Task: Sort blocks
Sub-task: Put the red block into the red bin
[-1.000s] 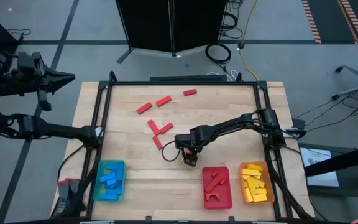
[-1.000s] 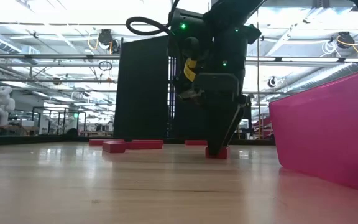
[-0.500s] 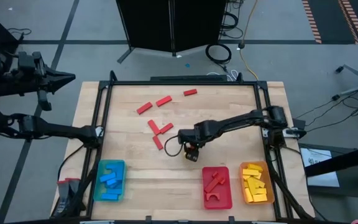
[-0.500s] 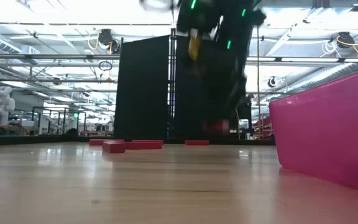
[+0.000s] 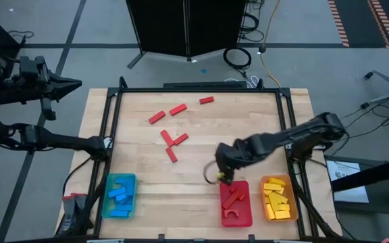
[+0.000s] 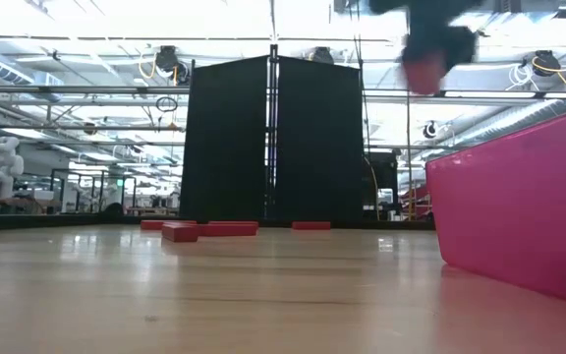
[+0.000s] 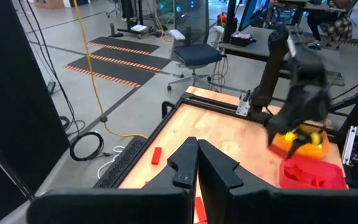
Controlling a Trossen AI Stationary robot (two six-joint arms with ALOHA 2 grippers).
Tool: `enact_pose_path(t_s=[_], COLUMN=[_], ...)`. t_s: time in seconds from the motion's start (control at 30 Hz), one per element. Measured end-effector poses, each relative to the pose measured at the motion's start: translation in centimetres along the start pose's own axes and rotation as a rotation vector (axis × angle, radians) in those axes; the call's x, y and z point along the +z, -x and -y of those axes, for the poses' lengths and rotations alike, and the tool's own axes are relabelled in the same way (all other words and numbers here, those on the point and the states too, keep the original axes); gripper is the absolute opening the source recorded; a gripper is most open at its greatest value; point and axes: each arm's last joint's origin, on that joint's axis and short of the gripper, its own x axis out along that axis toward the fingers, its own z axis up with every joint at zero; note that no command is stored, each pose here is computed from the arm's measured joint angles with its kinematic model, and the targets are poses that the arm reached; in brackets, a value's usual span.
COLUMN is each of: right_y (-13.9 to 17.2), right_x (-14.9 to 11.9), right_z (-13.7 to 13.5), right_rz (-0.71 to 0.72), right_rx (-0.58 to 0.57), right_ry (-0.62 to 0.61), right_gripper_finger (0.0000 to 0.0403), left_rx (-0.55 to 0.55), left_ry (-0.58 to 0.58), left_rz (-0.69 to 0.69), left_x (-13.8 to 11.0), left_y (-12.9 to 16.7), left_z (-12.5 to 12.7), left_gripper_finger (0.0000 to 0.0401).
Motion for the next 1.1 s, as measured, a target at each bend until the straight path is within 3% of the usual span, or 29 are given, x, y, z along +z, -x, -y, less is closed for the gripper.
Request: enact_pose_path(t_s=[0.27, 0.53, 0.73, 0.9, 1.1], right_y=[0.8, -3.4, -6.9, -8.6, -9.4], right_x=[-5.2, -7.3, -9.5, -10.7, -11.0], right_z=[-3.1, -5.5, -7.4, -8.2, -8.1], right_rz=[-0.088, -0.177, -0.345, -0.398, -0.418], right_rx=[-0.026, -0.092, -0.04, -0.036, -0.059], right_ry=[-0.034, 0.023, 0.153, 0.205, 0.233], right_gripper_finger=[0.0262, 0.0262, 0.0262, 0.0263, 0.0329], left_rx=[0.0, 0.007, 0.009, 0.01, 0.01], left_ry=[-0.001, -0.026, -0.021, -0.02, -0.02], left_rz=[0.0, 0.0, 0.0, 0.0, 0.0], left_x=[0.0, 0.0, 0.0, 0.0, 0.0], left_y=[0.0, 0.0, 0.0, 0.0, 0.0], left_z=[0.0, 0.0, 0.0, 0.0, 0.0], left_gripper_finger=[0.0016, 0.0016, 0.0016, 0.0016, 0.0016])
